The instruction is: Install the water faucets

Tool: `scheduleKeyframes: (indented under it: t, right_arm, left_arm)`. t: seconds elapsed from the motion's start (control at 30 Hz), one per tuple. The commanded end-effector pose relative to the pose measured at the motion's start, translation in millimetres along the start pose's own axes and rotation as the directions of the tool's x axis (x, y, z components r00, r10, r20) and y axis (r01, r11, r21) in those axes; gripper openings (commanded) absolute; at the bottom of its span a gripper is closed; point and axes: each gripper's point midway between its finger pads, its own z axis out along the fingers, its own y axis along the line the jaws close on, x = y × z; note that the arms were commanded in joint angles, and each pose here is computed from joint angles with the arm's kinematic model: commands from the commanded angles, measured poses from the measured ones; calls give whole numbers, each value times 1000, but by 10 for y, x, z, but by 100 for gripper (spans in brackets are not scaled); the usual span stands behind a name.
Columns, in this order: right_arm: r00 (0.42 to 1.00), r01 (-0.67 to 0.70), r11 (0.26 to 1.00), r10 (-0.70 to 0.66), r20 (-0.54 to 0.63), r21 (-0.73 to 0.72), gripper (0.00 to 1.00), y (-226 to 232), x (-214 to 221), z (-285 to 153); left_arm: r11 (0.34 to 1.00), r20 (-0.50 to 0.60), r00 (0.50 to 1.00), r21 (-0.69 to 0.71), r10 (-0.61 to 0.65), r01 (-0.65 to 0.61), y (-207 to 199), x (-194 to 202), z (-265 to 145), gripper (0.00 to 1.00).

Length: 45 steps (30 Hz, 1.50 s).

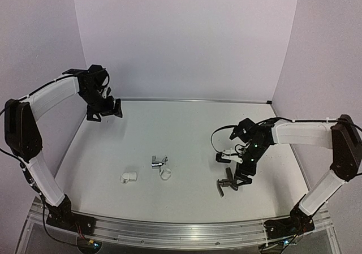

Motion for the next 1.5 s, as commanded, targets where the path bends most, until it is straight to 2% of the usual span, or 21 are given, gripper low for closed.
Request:
scheduleKeyframes:
  t: [0.0,0.17,0.3,0.47,0.67,0.87,1.0,1.07,1.17,1.27,1.47]
  right_arm:
    - [997,5,1000,-4,-71,14,97,23,55,210]
    - [997,-19,993,28,-74,114,92,-94,-45,375]
    - [995,-26,973,48,-90,228,76,-345,-73,433]
    - [998,36,958,-21,-57,285,62,-561,-76,344]
    - [991,132,965,-130,-24,227,47,-566,17,362]
    - [978,198,965,-207,32,172,38,-480,-111,390]
    - [967,246,957,-254,33,155,38,-482,-154,438]
    - [962,263,953,-270,30,148,35,-492,-173,467]
    - [962,266,954,-271,19,140,23,-525,-185,513]
    - [961,272,953,-277,22,135,2,-533,-214,497]
    - [946,283,951,-298,125,123,0,-506,-510,153]
  left_arm:
    - [1000,97,995,3,-17,17,-7,-95,-311,100]
    - [999,119,992,-15,-31,33,37,-90,-369,100]
    - [999,137,990,-10,-41,43,36,-109,-418,100]
    - [999,150,988,-4,-46,47,23,-137,-417,100]
    - [999,147,988,2,-39,39,-3,-184,-365,100]
    - [1000,146,989,16,-28,25,-51,-234,-345,100]
    - [999,142,990,38,-19,14,-101,-253,-345,100]
    - [998,141,990,56,-16,8,-138,-265,-342,100]
    - [997,141,990,81,-15,3,-192,-287,-358,100]
    - [994,153,988,114,-12,-6,-255,-318,-395,100]
    - [971,194,981,229,19,-64,-478,-381,-518,100]
